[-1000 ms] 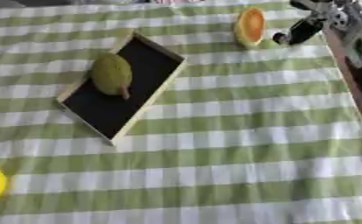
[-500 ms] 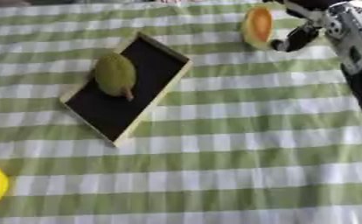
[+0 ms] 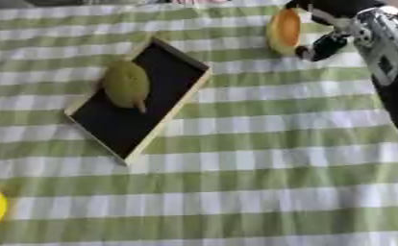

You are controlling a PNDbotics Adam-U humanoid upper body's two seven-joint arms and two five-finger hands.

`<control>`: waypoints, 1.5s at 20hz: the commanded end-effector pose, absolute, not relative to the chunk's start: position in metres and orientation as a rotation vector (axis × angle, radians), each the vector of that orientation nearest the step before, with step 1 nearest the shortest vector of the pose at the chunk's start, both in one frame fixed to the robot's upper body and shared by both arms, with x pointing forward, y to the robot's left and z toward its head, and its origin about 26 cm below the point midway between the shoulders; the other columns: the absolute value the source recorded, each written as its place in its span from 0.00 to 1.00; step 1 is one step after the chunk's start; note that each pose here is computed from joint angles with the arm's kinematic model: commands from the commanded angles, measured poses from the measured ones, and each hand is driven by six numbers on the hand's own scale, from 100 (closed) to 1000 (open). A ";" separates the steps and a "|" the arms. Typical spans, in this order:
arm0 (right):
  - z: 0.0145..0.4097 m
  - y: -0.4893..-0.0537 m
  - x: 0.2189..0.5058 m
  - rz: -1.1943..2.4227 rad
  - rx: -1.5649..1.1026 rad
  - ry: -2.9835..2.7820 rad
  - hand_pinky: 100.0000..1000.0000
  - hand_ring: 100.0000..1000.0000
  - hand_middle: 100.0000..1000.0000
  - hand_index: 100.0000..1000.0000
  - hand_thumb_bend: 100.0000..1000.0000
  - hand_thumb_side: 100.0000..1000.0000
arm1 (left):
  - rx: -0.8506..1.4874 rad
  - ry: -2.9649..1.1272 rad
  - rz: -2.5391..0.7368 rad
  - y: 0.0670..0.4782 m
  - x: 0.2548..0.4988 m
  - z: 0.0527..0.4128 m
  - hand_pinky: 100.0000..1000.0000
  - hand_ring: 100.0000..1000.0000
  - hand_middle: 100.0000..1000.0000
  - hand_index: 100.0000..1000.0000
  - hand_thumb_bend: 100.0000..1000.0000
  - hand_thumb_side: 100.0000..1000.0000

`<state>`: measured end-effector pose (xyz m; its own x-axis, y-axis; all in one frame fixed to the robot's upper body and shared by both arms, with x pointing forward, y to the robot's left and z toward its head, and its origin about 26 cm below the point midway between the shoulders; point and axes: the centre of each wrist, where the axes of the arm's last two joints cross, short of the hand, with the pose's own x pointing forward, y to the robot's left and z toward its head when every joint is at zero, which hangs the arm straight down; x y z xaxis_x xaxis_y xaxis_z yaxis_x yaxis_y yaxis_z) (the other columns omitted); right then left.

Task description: Pick up objects on the table and place them in the box.

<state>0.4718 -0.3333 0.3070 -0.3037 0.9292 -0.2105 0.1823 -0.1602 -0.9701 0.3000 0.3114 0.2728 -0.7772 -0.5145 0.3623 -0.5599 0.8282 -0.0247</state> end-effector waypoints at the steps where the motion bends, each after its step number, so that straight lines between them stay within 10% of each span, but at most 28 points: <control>1: 0.323 -0.336 0.469 1.508 -1.320 -1.494 0.94 0.94 0.90 0.96 0.22 0.00 | 0.818 -2.706 0.168 0.312 0.296 0.284 0.84 0.75 0.70 0.89 0.57 0.45; 8: 0.321 -0.332 0.472 1.548 -1.315 -1.454 0.93 0.92 0.87 0.93 0.22 0.00 | 0.807 -2.715 0.171 0.311 0.296 0.286 0.84 0.75 0.70 0.89 0.57 0.45; 13: 0.321 -0.331 0.473 1.529 -1.340 -1.464 0.90 0.88 0.75 0.81 0.00 0.00 | 0.805 -2.719 0.181 0.311 0.297 0.287 0.84 0.74 0.70 0.89 0.57 0.45; 17: 0.317 -0.331 0.474 1.445 -1.415 -1.535 0.87 0.81 0.59 0.65 0.00 0.00 | 0.805 -2.715 0.181 0.311 0.297 0.286 0.84 0.74 0.70 0.89 0.56 0.45; 30: 0.355 -0.306 0.452 1.232 -1.549 -1.851 0.85 0.74 0.52 0.59 0.00 0.00 | 0.826 -2.686 0.160 0.314 0.296 0.281 0.84 0.74 0.70 0.89 0.56 0.45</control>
